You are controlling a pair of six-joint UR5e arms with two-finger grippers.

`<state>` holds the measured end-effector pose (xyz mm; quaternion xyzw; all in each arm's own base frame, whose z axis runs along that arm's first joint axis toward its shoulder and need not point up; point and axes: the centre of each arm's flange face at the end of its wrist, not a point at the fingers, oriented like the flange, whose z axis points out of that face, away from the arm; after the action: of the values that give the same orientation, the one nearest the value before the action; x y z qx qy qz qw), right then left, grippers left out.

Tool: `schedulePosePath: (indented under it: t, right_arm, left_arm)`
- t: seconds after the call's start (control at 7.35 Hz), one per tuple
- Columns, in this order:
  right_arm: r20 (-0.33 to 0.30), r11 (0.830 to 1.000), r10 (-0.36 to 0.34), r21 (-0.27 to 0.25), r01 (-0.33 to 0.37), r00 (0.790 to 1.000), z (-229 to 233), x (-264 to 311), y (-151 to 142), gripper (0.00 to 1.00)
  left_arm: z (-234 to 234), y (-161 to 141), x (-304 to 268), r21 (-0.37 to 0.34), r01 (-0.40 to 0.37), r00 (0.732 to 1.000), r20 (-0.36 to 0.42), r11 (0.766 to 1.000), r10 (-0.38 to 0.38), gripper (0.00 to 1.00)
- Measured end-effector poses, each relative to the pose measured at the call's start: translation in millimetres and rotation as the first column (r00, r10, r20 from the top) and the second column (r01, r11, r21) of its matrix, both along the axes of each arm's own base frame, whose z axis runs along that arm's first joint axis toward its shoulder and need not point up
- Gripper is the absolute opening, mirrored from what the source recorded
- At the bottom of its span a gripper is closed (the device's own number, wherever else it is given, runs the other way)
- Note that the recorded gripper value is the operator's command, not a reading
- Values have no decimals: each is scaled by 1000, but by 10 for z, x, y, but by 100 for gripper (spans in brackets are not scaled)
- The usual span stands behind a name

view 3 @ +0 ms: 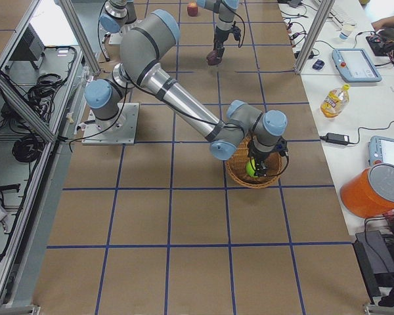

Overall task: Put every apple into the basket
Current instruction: 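Carry the dark red apple with the left gripper to the table center and release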

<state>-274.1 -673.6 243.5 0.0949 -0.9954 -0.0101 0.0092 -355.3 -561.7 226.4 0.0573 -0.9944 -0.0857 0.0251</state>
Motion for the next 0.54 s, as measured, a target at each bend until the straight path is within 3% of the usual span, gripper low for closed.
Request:
schedulePosePath:
  t: [0.14,0.54]
  right_arm:
    - [0,1000,3,1,-3,1000,127,91,3,100]
    - [12,998,-62,23,62,998,690,1073,-46,100]
  left_arm:
    - [-110,26,-67,5,-5,1000,-7,1000,5,100]
    - [150,30,58,-16,-9,1000,13,1000,9,100]
